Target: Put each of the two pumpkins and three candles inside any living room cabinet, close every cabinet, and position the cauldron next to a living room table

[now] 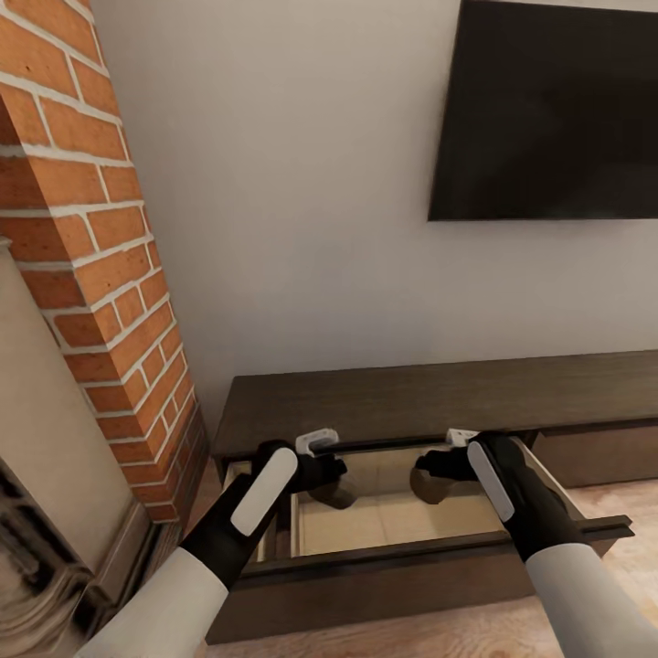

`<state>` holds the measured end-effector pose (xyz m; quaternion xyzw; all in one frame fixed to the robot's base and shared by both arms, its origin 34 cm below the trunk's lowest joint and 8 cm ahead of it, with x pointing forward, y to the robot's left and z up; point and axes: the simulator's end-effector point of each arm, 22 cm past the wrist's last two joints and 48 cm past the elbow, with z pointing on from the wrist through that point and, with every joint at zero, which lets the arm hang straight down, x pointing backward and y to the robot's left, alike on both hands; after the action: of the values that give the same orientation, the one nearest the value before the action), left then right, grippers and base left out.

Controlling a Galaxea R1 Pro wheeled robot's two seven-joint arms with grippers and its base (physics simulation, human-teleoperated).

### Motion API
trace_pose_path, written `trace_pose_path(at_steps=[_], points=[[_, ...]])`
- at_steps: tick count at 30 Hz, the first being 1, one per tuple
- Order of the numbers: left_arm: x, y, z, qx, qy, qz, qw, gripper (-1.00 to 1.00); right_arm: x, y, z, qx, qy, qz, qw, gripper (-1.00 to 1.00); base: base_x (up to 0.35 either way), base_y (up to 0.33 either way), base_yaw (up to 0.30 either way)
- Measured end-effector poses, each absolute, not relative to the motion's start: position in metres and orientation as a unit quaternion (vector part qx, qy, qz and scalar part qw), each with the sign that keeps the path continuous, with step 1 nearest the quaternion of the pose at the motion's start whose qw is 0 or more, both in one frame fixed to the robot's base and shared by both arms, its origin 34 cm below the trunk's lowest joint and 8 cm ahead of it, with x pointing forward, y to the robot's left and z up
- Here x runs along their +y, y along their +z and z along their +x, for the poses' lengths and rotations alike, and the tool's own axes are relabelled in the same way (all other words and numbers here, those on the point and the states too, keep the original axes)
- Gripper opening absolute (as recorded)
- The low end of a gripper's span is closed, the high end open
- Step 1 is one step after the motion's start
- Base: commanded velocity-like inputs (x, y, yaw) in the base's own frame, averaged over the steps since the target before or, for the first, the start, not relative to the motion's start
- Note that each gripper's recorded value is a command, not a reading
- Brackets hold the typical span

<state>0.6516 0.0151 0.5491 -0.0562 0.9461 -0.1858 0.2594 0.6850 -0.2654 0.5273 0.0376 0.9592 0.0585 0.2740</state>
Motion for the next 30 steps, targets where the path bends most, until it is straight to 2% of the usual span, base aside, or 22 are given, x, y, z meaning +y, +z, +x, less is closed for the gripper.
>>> trace_pose_path(at_steps=[5,15,30], points=[[0.016,0.546,0.651,0.947,-0.179,-0.054,0.261,-1.0,-0.267,0.525,0.685,0.958,0.062,0.031,0.277,-1.0,0.02,0.0,0.0],[0.017,0.544,0.65,0.948,-0.178,-0.054,0.259,-1.0,-0.266,0.524,0.684,0.959,0.057,0.028,0.275,-1.0,0.255,0.0,0.0],[0.021,0.521,0.641,0.956,-0.168,-0.057,0.235,-1.0,-0.273,0.476,0.654,0.973,0.054,0.04,0.22,-1.0,0.014,0.0,0.0]])
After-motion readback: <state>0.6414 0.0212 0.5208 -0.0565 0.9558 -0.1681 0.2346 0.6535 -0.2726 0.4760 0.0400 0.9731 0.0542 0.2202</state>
